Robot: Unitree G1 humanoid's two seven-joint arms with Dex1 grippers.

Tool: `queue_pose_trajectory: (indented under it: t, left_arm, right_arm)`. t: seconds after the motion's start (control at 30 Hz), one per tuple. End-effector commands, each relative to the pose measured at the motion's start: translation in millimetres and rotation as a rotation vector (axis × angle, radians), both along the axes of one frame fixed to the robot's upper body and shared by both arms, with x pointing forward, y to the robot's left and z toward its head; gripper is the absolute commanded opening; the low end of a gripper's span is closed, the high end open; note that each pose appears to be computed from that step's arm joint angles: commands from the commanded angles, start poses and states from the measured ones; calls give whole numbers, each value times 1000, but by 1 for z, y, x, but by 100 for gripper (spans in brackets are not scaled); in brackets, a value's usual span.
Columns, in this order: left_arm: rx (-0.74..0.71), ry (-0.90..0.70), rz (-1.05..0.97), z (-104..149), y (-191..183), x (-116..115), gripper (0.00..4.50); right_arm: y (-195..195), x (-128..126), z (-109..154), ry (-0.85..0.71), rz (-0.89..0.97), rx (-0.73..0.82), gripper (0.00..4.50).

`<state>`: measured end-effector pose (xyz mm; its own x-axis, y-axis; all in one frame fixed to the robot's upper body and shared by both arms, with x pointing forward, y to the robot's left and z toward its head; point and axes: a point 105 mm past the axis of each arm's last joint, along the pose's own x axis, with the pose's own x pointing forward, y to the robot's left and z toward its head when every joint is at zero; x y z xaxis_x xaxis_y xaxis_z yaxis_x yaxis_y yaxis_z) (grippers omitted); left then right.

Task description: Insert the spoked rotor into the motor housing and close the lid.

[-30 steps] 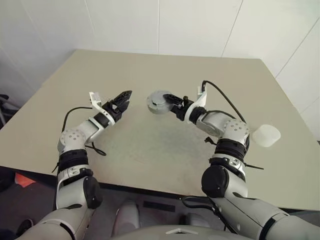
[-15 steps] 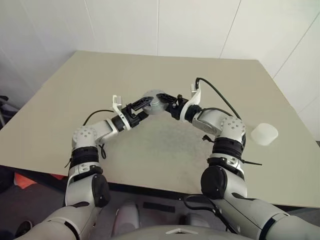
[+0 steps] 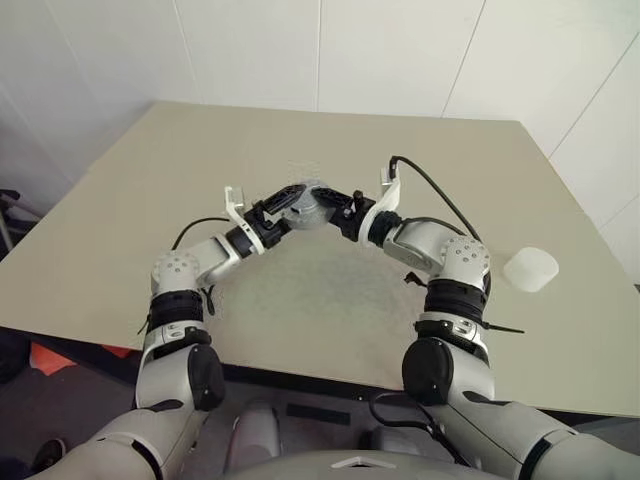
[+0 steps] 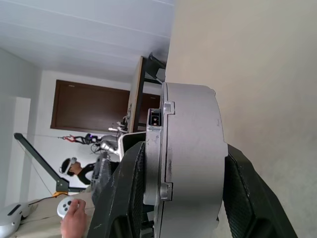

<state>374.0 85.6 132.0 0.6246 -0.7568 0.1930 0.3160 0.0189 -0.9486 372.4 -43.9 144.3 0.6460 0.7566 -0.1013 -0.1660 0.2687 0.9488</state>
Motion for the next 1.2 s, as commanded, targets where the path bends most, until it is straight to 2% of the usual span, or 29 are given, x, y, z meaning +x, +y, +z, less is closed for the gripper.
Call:
queue_pose_trajectory:
  t: [0.03,0.07,0.17,0.3,0.33,0.8,1.13,1.17,1.2]
  left_arm:
    - [-43,-70,-13,19,-6,2,447]
    - [-39,-67,-11,18,-7,2,447]
    - [-49,-70,-5,18,-6,3,385]
    - [-53,-73,5,18,-2,3,254]
    - [-53,-74,6,18,-1,4,234]
    - [-37,-59,40,13,-1,8,232]
    - [1,-32,229,4,36,25,232]
    - [3,-32,234,4,39,25,232]
    - [7,-32,237,3,40,25,232]
  right_arm:
    - [7,-3,24,-87,20,53,211]
    - [7,-3,24,-88,19,53,211]
    - [6,-2,23,-88,16,48,211]
    - [4,-2,22,-85,10,44,211]
    - [4,-2,22,-84,9,44,211]
    - [3,2,19,-79,-8,32,211]
    - [-4,6,2,-67,-60,-68,211]
    - [-6,8,-2,-59,-70,-80,281]
    - [-6,8,-2,-63,-67,-79,305]
